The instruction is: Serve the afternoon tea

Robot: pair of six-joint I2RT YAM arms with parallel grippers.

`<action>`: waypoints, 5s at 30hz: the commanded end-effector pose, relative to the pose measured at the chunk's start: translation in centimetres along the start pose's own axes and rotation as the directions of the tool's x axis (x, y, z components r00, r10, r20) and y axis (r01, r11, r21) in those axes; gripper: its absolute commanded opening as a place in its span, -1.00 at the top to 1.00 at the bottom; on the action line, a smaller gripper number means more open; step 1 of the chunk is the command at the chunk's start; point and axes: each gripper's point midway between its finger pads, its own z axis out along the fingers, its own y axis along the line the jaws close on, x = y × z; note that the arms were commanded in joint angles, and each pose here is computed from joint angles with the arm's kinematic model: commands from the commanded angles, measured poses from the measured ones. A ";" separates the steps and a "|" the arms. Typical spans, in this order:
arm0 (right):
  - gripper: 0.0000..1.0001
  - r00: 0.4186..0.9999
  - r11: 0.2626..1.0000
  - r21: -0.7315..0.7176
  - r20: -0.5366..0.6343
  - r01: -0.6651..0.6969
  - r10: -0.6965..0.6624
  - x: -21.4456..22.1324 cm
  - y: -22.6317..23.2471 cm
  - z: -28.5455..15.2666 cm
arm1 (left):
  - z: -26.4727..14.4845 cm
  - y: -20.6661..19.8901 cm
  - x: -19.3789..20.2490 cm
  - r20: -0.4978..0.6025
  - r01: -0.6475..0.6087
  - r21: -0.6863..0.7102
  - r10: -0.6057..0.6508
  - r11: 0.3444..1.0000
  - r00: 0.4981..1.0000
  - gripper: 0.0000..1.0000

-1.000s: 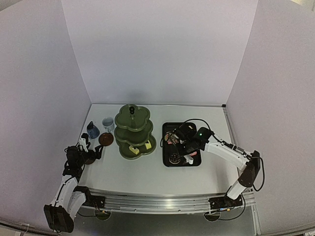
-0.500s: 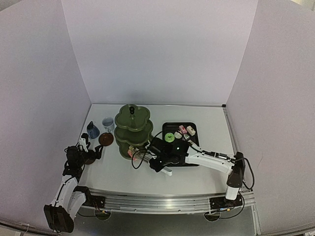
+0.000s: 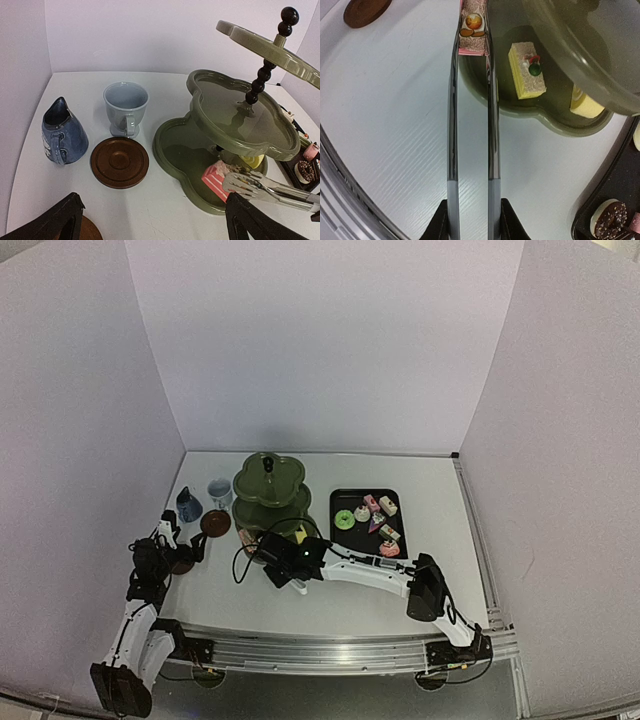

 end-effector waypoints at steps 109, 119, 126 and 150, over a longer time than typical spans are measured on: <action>0.29 0.703 0.681 0.394 -0.111 -0.618 0.702 17.0 -22.3 -16.7 | 0.0 -1.0 -0.8 0.031 -0.013 0.062 0.011 0.998 0.999 -0.99; 0.27 0.650 0.640 0.386 -0.124 -0.664 0.750 16.7 -21.5 -16.1 | 0.0 -1.1 -0.7 0.028 -0.008 0.070 0.006 0.998 1.000 -0.99; 0.26 0.673 0.665 0.394 -0.140 -0.635 0.726 16.6 -21.7 -15.9 | 0.0 -1.1 -0.7 0.027 -0.007 0.070 0.005 0.998 1.000 -0.99; 0.28 0.706 0.677 0.474 -0.151 -0.563 0.692 16.8 -22.9 -16.7 | 0.2 -1.1 -0.4 0.018 -0.008 0.069 0.006 0.998 1.000 -0.99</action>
